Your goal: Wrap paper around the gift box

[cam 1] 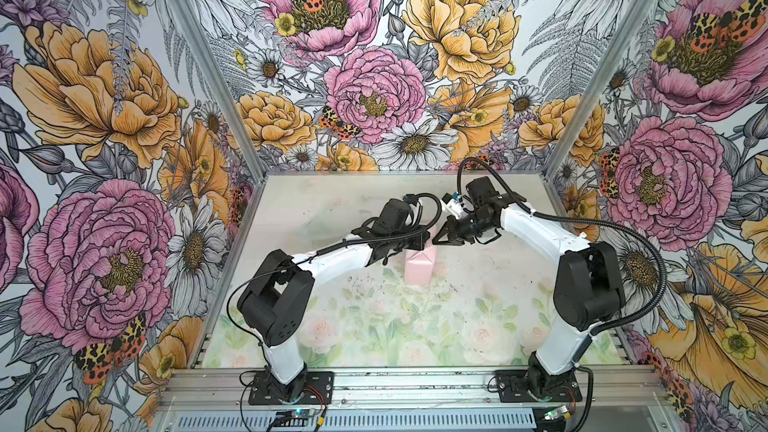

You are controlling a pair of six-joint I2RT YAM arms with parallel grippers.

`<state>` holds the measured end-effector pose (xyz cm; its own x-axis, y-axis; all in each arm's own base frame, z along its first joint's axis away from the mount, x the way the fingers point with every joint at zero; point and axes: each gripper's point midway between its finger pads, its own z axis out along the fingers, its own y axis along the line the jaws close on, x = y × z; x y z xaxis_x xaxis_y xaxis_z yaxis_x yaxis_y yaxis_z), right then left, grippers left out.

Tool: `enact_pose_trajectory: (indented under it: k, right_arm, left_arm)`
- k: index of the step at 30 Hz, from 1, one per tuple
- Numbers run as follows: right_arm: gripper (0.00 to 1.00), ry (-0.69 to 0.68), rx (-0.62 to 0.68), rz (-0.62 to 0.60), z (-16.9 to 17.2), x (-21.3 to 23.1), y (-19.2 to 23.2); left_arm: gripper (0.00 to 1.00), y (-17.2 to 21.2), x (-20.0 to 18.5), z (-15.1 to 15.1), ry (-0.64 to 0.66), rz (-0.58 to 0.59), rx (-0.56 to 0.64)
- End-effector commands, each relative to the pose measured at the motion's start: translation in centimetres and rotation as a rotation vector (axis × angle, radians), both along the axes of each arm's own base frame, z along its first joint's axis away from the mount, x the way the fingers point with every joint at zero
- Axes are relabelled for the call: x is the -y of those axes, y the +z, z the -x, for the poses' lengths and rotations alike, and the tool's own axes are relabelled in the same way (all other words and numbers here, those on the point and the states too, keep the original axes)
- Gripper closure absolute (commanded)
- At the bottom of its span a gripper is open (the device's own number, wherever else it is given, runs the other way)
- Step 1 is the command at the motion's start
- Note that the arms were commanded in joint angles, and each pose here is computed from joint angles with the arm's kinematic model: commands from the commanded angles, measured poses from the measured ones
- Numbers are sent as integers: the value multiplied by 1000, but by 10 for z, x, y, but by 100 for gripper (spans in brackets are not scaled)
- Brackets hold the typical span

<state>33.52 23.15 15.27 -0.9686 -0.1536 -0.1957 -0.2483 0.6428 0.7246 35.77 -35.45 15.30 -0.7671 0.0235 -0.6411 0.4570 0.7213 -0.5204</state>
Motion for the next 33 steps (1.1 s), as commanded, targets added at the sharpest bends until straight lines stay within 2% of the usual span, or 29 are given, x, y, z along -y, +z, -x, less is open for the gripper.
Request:
enact_pose_trajectory:
  k: [1, 8, 14, 33]
  right_arm:
    - [97, -20, -15, 8, -3, 0, -15]
    - [95, -40, 26, 16, 0, 7, -2]
    - [95, -73, 16, 13, 3, 12, -9]
    - [97, -92, 15, -84, 7, -16, -13]
  left_arm:
    - [100, -60, -26, 19, 24, -189, -126]
    - [100, -62, -26, 20, 23, -192, -129]
    - [100, -61, -27, 21, 23, -192, -128]
    - [100, -63, -29, 22, 35, -185, -134]
